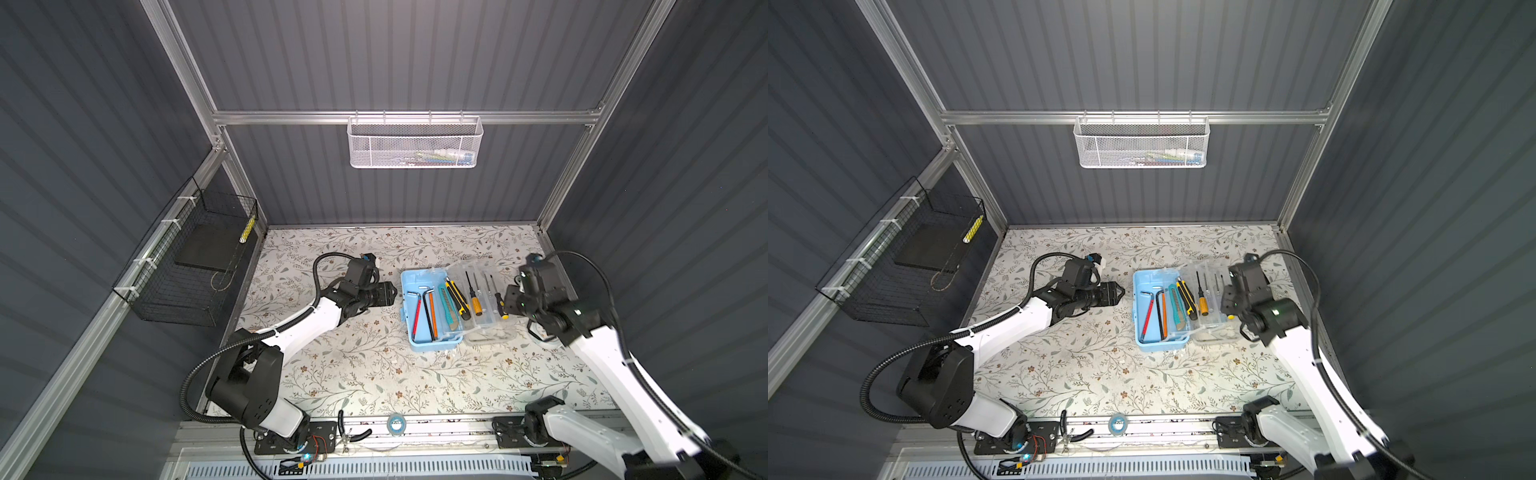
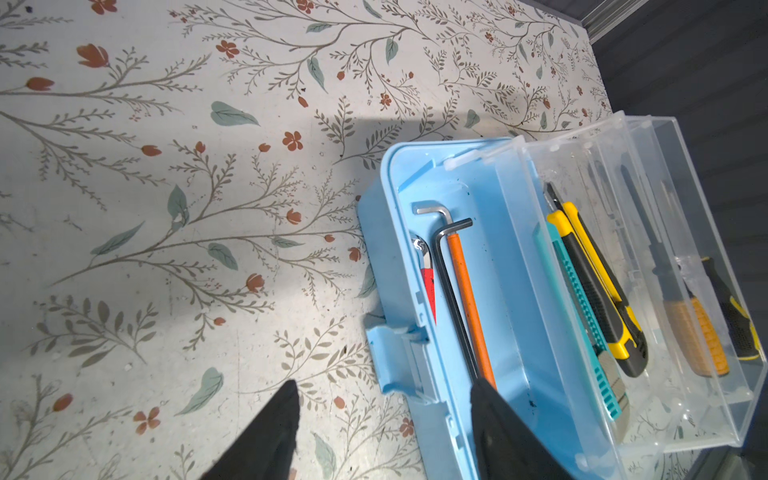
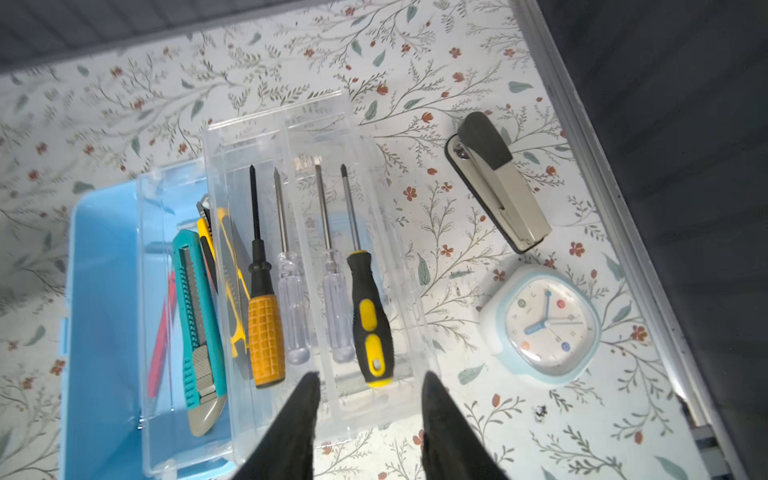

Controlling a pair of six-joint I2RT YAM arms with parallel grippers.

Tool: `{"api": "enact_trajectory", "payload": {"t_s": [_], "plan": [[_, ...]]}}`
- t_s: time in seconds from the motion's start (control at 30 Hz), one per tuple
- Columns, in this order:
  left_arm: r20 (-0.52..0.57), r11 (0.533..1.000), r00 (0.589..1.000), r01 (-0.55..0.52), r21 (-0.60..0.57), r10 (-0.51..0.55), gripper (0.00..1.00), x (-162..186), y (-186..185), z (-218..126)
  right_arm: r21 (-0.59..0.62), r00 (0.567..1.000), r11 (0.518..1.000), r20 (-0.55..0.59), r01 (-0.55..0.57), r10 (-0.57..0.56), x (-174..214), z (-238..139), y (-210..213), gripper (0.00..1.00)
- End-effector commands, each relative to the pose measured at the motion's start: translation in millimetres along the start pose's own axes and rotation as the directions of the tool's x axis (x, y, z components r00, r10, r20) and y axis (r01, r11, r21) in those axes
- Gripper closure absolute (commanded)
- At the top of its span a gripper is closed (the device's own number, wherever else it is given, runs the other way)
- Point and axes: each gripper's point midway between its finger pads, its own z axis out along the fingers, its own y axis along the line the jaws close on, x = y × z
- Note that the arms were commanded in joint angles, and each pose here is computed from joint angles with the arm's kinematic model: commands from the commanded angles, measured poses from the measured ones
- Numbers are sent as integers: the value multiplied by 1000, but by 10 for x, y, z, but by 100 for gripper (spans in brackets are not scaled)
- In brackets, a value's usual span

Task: Pack the tool kit
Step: 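Move the right gripper to the clear lid's far edge and grip it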

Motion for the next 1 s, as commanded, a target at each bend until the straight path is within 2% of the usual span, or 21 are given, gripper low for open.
{"api": "enact_trajectory", "payload": {"t_s": [0.0,0.23,0.47,0.7,0.97], "plan": [[27,1000,999,-30,7,30,34,-163,-65,65,0,990,990,17,-142,142,115,-107,-162,55],[14,999,999,-42,4,42,35,-268,-93,268,-15,953,953,-23,-302,302,419,-61,-398,50],[-2,1000,1000,-29,1,29,36,-283,-73,471,-78,873,871,-96,-485,478,751,161,-473,50],[-18,1000,1000,-18,16,19,37,-314,-98,663,-93,822,823,-185,-560,538,1001,495,-466,50],[-32,1000,999,-13,17,13,38,-321,-91,807,-87,807,816,-245,-571,538,1200,790,-445,52]]}}
